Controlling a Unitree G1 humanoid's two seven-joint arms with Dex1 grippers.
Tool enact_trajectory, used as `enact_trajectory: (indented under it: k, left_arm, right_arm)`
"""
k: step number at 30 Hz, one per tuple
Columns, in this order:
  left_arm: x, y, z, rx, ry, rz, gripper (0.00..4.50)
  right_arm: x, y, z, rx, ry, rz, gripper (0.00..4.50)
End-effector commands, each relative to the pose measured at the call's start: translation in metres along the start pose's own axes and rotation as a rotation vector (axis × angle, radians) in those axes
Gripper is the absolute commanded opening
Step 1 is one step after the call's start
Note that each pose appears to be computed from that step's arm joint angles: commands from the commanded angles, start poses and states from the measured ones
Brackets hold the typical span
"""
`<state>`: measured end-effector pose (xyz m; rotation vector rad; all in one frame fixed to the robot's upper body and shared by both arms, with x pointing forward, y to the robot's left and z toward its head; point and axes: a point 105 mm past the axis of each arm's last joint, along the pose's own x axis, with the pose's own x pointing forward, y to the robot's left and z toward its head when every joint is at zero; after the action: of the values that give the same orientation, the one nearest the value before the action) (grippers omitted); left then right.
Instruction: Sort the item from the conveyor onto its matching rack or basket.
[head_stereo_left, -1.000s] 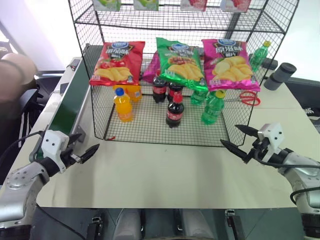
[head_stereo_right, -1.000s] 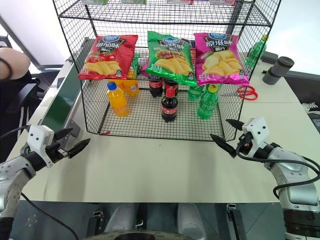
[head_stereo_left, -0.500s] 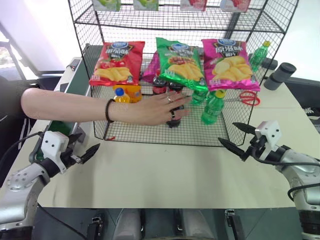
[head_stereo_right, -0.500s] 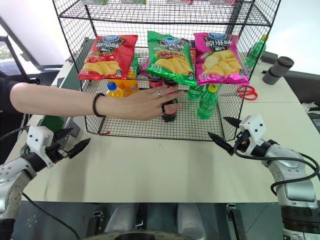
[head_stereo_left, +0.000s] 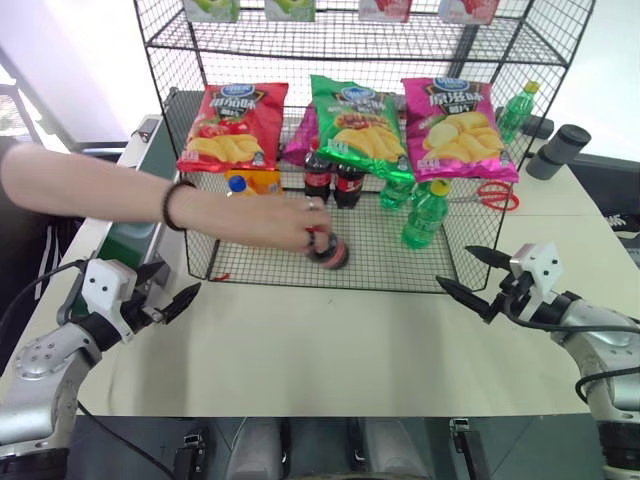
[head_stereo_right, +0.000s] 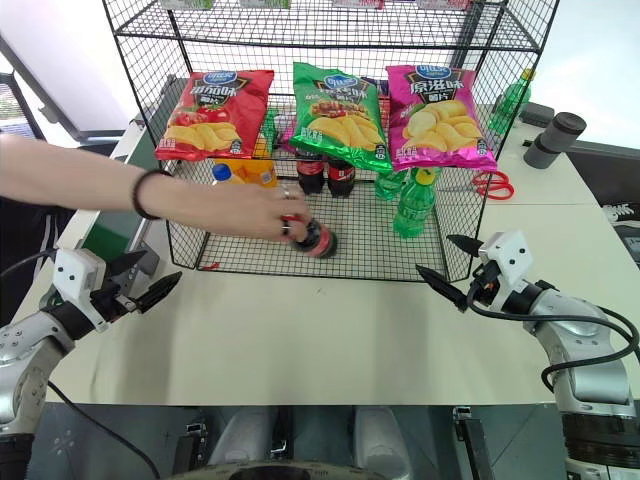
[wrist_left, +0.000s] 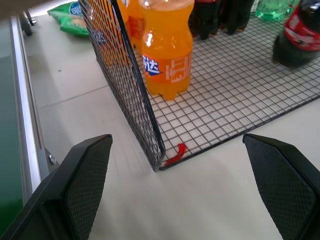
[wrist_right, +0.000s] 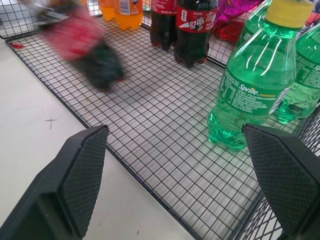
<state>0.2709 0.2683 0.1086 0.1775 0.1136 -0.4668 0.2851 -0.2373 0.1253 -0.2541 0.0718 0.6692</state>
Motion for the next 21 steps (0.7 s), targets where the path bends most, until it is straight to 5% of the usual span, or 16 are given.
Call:
enact_trajectory:
  k: [1,21]
  left_arm:
    - [0.001,-0.001,0.007,0.025,-0.031,-0.010,4.50]
    - [-0.010,0.017,0.012,-0.035,-0.084,0.121,4.50]
  right_arm:
    - [0.000,0.001,0.008,-0.022,-0.035,0.001,4.44]
    - [0.015,0.014,0.015,-0.019,-0.062,0.048,4.44]
